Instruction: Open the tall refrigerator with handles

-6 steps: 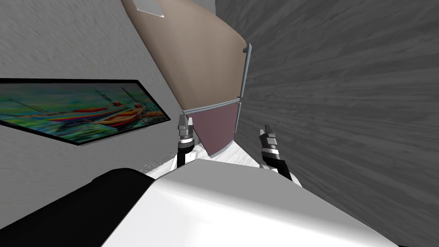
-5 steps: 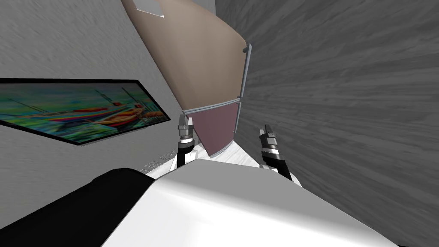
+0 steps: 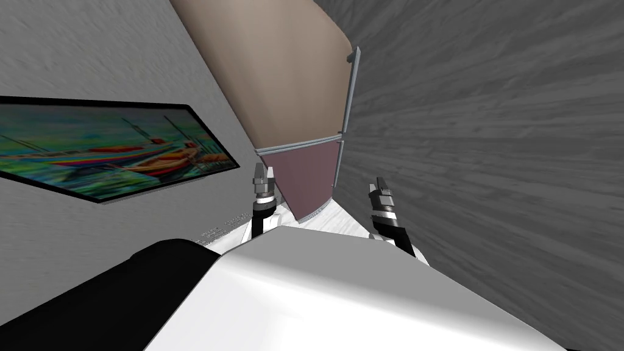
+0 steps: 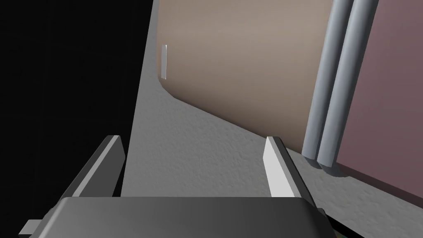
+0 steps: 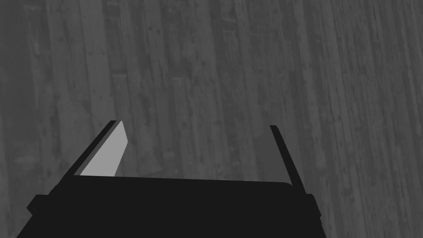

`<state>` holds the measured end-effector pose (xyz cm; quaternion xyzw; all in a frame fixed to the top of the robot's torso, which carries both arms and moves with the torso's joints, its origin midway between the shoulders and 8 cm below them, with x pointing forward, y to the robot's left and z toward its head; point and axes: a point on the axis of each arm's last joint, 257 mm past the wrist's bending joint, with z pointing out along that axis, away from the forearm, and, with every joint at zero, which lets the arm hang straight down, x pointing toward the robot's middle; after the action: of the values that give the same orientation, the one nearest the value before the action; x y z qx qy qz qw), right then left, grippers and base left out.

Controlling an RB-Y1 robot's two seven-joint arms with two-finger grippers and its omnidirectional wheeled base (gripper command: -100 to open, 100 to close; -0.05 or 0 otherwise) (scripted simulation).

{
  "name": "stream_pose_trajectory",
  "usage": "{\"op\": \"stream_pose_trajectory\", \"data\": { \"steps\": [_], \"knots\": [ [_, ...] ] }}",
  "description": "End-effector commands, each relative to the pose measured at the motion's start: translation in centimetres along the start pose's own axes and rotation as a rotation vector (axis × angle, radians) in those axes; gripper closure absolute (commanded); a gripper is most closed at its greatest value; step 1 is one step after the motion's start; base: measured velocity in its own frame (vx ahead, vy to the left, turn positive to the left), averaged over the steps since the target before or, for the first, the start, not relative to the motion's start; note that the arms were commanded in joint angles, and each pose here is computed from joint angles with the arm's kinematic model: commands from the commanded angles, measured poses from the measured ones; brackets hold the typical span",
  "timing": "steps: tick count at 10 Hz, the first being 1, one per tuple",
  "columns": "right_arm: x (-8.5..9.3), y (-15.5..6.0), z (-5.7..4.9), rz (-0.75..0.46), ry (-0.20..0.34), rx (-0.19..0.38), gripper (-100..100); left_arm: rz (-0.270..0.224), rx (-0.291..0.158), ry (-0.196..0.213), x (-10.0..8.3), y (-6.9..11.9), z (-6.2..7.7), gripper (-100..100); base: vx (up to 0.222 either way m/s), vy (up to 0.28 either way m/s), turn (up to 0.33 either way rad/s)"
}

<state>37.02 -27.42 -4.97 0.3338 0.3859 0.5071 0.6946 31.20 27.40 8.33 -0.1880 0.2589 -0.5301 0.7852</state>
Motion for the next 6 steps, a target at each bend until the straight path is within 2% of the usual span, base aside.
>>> {"op": "stream_pose_trajectory", "data": {
  "steps": [1,3,4,6],
  "knots": [
    [0.0,0.0,0.0,0.000,0.000,0.000,0,0.000,0.000,0.000,0.0,0.0,0.0,0,0.000,0.000,0.000],
    [0.0,0.0,0.0,0.000,0.000,0.000,0,0.000,0.000,0.000,0.0,0.0,0.0,0,0.000,0.000,0.000],
    [0.0,0.0,0.0,0.000,0.000,0.000,0,0.003,-0.002,0.031,0.7,0.5,0.1,-100,0.009,-0.003,-0.019],
    [0.0,0.0,0.0,0.000,0.000,0.001,0,0.006,-0.012,0.071,1.7,1.6,0.4,-100,0.013,-0.008,-0.044]
  ]
}}
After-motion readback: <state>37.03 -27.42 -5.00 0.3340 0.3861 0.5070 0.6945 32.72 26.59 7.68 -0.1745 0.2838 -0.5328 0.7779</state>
